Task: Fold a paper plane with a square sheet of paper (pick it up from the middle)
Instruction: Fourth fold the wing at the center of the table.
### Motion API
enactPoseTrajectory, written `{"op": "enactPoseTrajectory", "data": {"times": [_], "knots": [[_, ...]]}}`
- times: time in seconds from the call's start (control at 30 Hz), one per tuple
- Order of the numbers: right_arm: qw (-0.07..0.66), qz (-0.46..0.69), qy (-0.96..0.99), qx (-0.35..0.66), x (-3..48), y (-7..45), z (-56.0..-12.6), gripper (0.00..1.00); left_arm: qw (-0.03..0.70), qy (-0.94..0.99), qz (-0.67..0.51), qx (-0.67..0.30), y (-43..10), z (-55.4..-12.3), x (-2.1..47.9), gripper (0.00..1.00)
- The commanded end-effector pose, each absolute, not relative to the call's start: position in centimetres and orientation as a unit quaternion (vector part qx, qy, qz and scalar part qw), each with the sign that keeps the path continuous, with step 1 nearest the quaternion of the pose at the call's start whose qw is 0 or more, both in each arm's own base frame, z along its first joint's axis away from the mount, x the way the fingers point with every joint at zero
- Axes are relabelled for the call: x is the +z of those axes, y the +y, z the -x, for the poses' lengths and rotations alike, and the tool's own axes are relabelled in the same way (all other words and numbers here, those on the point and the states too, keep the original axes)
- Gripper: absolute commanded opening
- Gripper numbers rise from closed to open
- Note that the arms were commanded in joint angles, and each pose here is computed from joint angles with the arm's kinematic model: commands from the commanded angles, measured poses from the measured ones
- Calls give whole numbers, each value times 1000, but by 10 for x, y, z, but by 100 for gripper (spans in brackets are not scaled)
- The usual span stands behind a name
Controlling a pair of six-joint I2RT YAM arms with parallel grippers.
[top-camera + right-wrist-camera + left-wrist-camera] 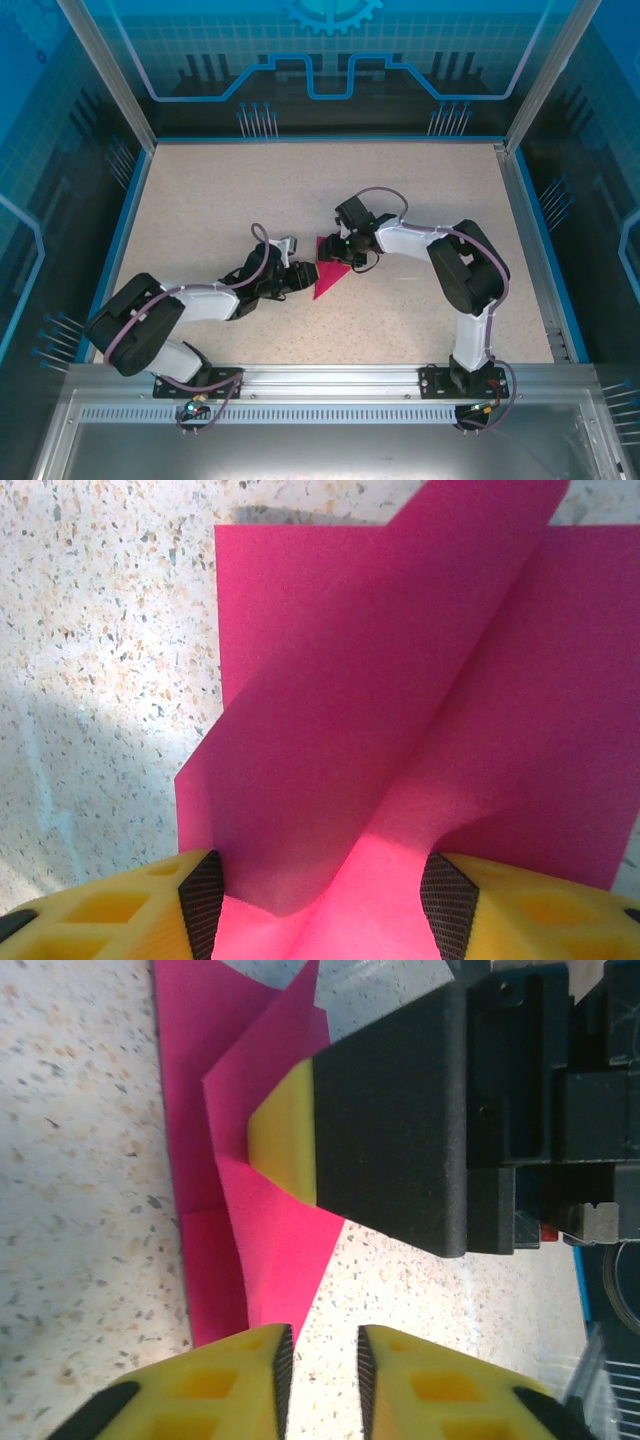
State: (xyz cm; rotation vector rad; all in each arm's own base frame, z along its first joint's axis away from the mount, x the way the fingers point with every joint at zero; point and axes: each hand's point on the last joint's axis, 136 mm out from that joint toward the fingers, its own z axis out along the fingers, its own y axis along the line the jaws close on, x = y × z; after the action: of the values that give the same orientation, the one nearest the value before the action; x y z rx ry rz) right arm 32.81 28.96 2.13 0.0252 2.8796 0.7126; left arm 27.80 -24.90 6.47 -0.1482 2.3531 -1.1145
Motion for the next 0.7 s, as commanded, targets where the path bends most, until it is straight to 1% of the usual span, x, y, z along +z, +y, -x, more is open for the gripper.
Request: {"op": "enactPoseTrajectory", "data": {"times": [0.0,0.2,0.37,0.67], "knots": [[24,-41,988,150,-25,259,-301,61,260,855,42,-447,-261,-281,74,21],[-2,-61,987,148,-31,261,-297,58,251,853,31,-456,-267,-279,68,15],[-6,-59,987,149,-31,262,-297,58,249,861,23,-443,-267,-282,62,14],[-14,-44,989,139,-35,261,-295,61,256,871,24,-418,-265,-291,54,13]]}}
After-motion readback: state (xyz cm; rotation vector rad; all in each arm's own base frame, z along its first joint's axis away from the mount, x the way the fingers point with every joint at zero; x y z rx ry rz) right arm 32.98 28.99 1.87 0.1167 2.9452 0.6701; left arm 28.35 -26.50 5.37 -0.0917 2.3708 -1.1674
